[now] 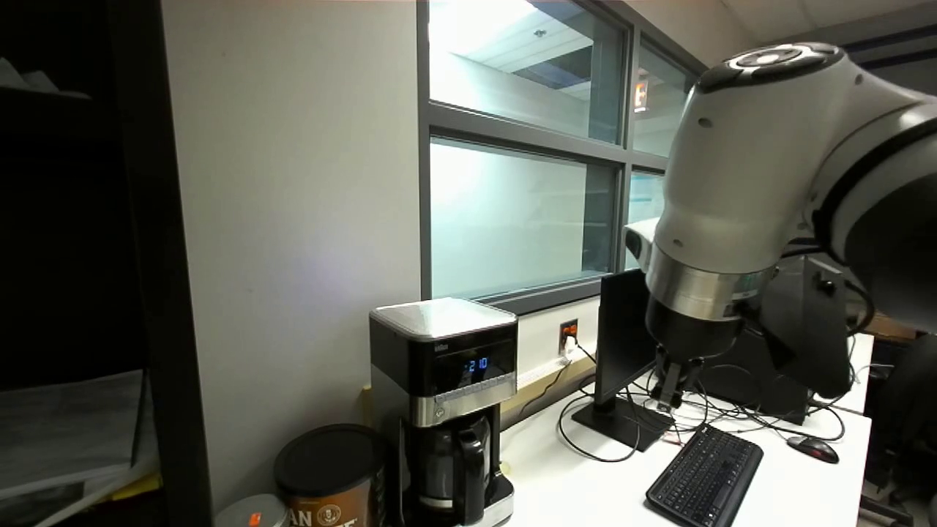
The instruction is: Turn on the coffee maker
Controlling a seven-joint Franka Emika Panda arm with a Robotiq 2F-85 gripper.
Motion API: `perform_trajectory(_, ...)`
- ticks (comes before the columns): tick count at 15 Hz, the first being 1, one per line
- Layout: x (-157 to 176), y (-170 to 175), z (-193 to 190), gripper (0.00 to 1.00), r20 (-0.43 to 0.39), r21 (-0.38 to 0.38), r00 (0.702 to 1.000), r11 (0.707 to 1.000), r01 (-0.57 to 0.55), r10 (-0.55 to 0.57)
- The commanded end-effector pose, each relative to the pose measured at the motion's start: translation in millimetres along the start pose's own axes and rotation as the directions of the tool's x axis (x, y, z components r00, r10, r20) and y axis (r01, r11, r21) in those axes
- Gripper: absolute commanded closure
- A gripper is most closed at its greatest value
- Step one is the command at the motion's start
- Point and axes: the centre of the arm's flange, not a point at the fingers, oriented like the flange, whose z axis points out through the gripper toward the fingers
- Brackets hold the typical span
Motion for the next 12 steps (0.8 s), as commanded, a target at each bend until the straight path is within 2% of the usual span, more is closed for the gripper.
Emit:
perform_trajectory(1,40,-14,18,0.99,-0.091,-0.056,0.993,0.996,0.071,-0.076)
perform_trajectory(5,62,-34,33,1.0,-0.207,-0.145,0.953,0.97,0.194,-0.222)
perform_trajectory(9,73,-56,42,1.0,-0.304,-0.217,0.874,0.921,0.325,-0.38)
perform_trajectory(12,81,-69,51,1.0,-0.351,-0.242,0.817,0.887,0.393,-0.457)
